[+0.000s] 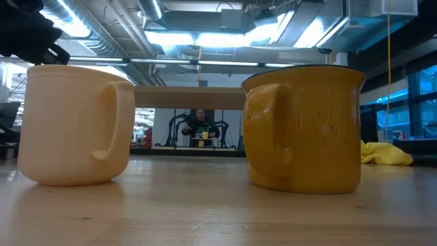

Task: Stack small to large cups/mugs on shelf
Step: Put the black cup on the shelf

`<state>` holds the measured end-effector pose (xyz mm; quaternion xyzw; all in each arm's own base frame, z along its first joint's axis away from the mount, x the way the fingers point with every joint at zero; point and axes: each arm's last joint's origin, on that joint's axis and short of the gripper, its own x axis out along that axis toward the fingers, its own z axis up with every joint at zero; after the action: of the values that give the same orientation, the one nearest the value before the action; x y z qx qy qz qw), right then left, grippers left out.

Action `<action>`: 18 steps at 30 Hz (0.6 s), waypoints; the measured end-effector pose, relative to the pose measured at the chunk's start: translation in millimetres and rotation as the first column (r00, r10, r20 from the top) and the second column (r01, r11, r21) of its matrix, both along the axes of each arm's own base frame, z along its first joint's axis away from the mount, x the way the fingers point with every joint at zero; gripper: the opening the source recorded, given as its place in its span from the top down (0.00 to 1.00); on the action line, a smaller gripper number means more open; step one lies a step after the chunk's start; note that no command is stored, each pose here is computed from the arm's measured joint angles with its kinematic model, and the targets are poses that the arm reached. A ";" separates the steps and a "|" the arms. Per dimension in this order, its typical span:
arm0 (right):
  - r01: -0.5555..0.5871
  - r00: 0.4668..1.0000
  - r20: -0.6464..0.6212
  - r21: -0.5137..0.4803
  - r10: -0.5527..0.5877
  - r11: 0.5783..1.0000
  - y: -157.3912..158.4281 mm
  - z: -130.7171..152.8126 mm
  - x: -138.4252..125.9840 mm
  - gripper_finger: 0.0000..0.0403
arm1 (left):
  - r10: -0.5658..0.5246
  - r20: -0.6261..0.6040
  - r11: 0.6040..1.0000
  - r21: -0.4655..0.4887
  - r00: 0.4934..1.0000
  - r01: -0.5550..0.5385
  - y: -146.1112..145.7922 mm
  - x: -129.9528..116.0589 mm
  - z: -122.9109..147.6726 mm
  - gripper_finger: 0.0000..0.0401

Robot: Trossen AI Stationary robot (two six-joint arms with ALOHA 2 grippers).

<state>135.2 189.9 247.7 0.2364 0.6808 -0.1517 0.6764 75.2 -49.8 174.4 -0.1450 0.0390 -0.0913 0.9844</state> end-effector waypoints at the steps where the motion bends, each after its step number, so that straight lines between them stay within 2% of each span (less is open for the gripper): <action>1: 0.000 1.000 0.000 0.000 0.000 1.000 0.0 0.0 0.0 0.95 | 0.000 0.000 1.000 0.000 1.000 0.000 0.0 0.0 0.0 0.86; 8: -0.054 0.999 0.004 0.008 0.054 0.999 -6.3 0.6 8.8 0.98 | 0.000 0.000 1.000 -0.001 1.000 0.000 0.0 0.0 0.0 0.86; 12: -0.157 0.987 0.044 0.016 0.157 0.987 -15.8 9.3 24.2 0.99 | 0.000 0.000 1.000 -0.001 1.000 0.000 0.0 0.0 0.1 0.86; 18: -0.300 0.944 0.109 -0.101 0.311 0.948 -45.2 41.3 49.7 0.98 | 0.000 0.000 1.000 0.000 1.000 0.000 0.0 0.0 0.0 0.86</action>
<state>184.9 144.7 289.0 0.1086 0.6591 -0.0583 0.7419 75.2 -49.8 174.4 -0.1452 0.0389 -0.0915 0.9844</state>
